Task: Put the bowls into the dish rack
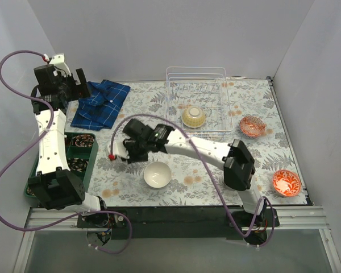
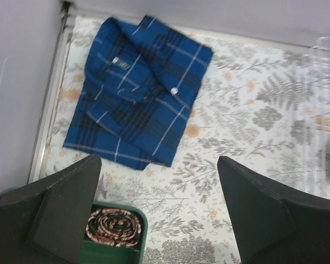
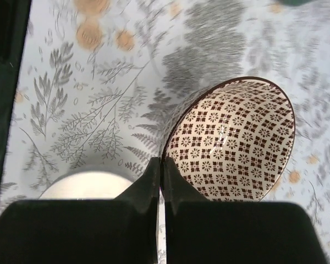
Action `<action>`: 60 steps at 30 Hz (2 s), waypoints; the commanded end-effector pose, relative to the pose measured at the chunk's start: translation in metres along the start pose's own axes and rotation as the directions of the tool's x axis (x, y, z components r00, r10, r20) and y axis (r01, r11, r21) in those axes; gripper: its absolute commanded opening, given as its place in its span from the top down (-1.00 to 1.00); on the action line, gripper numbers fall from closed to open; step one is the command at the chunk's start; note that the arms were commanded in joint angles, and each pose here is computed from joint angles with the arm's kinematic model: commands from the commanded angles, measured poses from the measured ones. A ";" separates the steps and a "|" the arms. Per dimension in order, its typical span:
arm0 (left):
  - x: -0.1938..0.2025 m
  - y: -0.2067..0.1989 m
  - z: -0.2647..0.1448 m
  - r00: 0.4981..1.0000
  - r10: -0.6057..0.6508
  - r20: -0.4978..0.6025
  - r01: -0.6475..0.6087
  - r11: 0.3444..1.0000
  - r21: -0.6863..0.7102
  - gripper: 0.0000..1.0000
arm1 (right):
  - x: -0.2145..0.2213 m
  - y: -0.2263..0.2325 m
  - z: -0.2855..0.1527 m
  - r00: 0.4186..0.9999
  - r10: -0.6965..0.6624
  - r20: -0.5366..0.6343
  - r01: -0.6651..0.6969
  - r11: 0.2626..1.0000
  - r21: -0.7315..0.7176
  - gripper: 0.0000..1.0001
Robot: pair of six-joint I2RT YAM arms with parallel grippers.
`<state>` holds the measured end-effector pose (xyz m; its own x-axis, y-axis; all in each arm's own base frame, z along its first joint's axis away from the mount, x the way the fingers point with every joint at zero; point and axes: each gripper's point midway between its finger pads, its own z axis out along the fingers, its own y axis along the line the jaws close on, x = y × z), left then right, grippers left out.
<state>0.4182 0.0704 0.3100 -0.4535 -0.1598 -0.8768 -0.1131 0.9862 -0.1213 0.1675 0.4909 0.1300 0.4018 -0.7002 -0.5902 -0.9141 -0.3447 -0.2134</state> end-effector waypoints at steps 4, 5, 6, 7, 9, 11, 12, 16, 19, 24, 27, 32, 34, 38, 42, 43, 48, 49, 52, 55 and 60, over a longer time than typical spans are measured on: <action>-0.066 -0.126 -0.037 0.952 0.193 0.237 -0.287 0.832 0.475 -0.70 | -0.019 -0.127 -0.203 0.846 0.278 0.454 -0.389 0.905 0.170 0.97; -0.062 -0.144 -0.039 0.922 0.273 0.275 -0.380 0.780 0.498 -0.71 | -0.013 -0.130 -0.211 0.832 0.294 0.471 -0.406 0.901 0.154 0.97; -0.050 -0.182 -0.045 0.896 0.325 0.303 -0.443 0.703 0.556 -0.72 | -0.003 -0.135 -0.216 0.811 0.328 0.485 -0.444 0.884 0.144 0.97; -0.044 -0.197 -0.047 0.877 0.353 0.325 -0.480 0.657 0.582 -0.74 | 0.017 -0.148 -0.233 0.782 0.365 0.505 -0.499 0.852 0.157 0.97; -0.036 -0.219 -0.050 0.856 0.372 0.358 -0.515 0.575 0.636 -0.75 | 0.032 -0.152 -0.245 0.696 0.460 0.552 -0.591 0.803 0.075 0.97; -0.032 -0.231 -0.042 0.900 0.315 0.301 -0.433 0.563 0.704 -0.73 | 0.062 -0.163 -0.268 0.597 0.535 0.598 -0.675 0.738 0.013 0.97; -0.031 -0.233 -0.035 0.915 0.301 0.270 -0.400 0.573 0.716 -0.72 | 0.077 -0.161 -0.266 0.538 0.589 0.603 -0.716 0.696 -0.041 0.97; -0.017 -0.241 0.007 0.959 0.258 0.116 -0.259 0.631 0.732 -0.56 | 0.118 -0.178 -0.302 0.303 0.686 0.661 -0.796 0.563 -0.220 0.97; -0.009 -0.262 0.022 0.940 0.315 0.127 -0.310 0.640 0.703 -0.54 | 0.133 -0.177 -0.308 0.191 0.749 0.634 -0.801 0.492 -0.341 0.97; 0.020 -0.305 0.026 0.895 0.412 0.170 -0.396 0.560 0.728 -0.54 | 0.135 -0.177 -0.308 0.134 0.759 0.637 -0.810 0.455 -0.371 0.97; 0.039 -0.320 0.027 0.868 0.457 0.194 -0.435 0.512 0.741 -0.54 | 0.138 -0.176 -0.299 0.116 0.776 0.620 -0.814 0.432 -0.389 0.97; 0.039 -0.311 0.048 0.857 0.463 0.227 -0.487 0.581 0.652 -0.48 | 0.159 -0.183 -0.284 0.074 0.806 0.587 -0.833 0.373 -0.408 0.97; 0.041 -0.306 0.060 0.857 0.463 0.226 -0.494 0.615 0.615 -0.47 | 0.170 -0.185 -0.276 0.025 0.825 0.564 -0.839 0.324 -0.437 0.97; 0.025 -0.313 0.066 0.873 0.439 0.213 -0.474 0.661 0.582 -0.34 | 0.184 -0.187 -0.274 -0.042 0.826 0.561 -0.816 0.296 -0.497 0.97; 0.036 -0.321 0.071 0.880 0.442 0.177 -0.452 0.660 0.600 0.22 | 0.205 -0.191 -0.264 -0.106 0.831 0.546 -0.785 0.268 -0.559 0.97; 0.039 -0.324 0.071 0.881 0.441 0.174 -0.449 0.658 0.605 0.32 | 0.211 -0.190 -0.261 -0.129 0.827 0.547 -0.785 0.252 -0.566 0.97; 0.066 -0.353 0.060 0.852 0.492 0.182 -0.483 0.600 0.638 1.00 | 0.208 -0.192 -0.268 -0.132 0.802 0.582 -0.761 0.294 -0.578 0.97; 0.070 -0.358 0.060 0.849 0.496 0.181 -0.484 0.593 0.643 1.00 | 0.208 -0.190 -0.266 -0.135 0.807 0.574 -0.756 0.291 -0.586 0.97; 0.087 -0.373 0.061 0.841 0.514 0.168 -0.480 0.567 0.669 1.00 | 0.220 -0.187 -0.256 -0.173 0.817 0.551 -0.757 0.247 -0.605 0.97; 0.098 -0.382 0.066 0.834 0.528 0.160 -0.483 0.558 0.675 1.00 | 0.228 -0.183 -0.248 -0.201 0.823 0.531 -0.755 0.215 -0.619 0.97; 0.095 -0.383 0.069 0.834 0.530 0.156 -0.491 0.582 0.648 1.00 | 0.219 -0.183 -0.257 -0.175 0.810 0.559 -0.740 0.266 -0.617 0.97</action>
<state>0.4697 -0.3284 0.2097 -0.3383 0.4190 -0.8426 0.7655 0.6434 0.0126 0.4407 0.2406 0.2085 -0.8956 0.1905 -0.4019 -0.3926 0.0863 0.9157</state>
